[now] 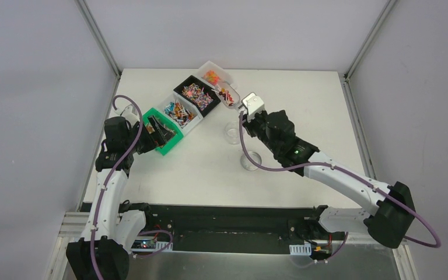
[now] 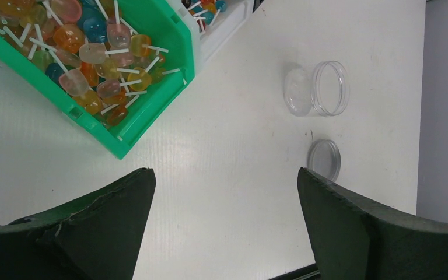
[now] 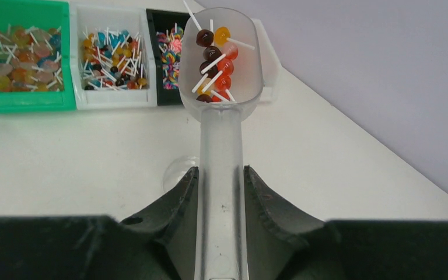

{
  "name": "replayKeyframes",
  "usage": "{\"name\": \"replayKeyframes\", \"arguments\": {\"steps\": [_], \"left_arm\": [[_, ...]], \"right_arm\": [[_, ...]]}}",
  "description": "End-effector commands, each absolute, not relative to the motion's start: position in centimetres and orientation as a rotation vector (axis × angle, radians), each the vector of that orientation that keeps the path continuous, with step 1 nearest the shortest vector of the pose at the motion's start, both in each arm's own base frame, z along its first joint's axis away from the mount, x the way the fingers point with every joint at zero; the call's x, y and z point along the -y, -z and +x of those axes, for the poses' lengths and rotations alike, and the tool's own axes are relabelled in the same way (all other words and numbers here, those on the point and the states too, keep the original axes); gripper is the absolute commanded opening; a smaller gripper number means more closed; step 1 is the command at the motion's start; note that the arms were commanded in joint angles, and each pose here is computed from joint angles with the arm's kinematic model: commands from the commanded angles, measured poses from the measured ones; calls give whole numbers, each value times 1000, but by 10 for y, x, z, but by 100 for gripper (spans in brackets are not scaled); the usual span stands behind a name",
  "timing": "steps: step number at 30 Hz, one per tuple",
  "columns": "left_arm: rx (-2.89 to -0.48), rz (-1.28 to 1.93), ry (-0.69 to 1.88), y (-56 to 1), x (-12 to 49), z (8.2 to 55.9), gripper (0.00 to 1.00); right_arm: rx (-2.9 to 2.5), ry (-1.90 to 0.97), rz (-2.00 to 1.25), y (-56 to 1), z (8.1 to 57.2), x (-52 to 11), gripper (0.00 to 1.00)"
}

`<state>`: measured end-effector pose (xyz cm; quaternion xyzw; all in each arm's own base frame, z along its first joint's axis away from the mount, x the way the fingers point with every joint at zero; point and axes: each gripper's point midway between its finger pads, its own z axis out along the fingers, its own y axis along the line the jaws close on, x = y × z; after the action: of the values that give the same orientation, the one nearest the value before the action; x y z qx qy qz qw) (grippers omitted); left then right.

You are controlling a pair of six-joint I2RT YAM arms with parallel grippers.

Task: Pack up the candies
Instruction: Place the fake candies in the packing bottle.

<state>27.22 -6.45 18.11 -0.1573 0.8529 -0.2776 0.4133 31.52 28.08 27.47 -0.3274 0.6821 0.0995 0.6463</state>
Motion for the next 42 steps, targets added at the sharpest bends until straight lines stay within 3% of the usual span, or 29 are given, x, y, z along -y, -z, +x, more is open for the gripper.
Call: {"name": "replayKeyframes", "arguments": {"steps": [1, 18, 42], "left_arm": [[-2108, -323, 719, -190, 71, 275, 95], [-2103, -320, 723, -191, 71, 274, 95], [-2101, -318, 722, -192, 71, 274, 96]], "right_arm": [[-1580, -158, -792, -275, 302, -256, 0], [-1804, -32, -971, -232, 273, -217, 0], [-1931, 120, -1105, -206, 279, -211, 0]]}}
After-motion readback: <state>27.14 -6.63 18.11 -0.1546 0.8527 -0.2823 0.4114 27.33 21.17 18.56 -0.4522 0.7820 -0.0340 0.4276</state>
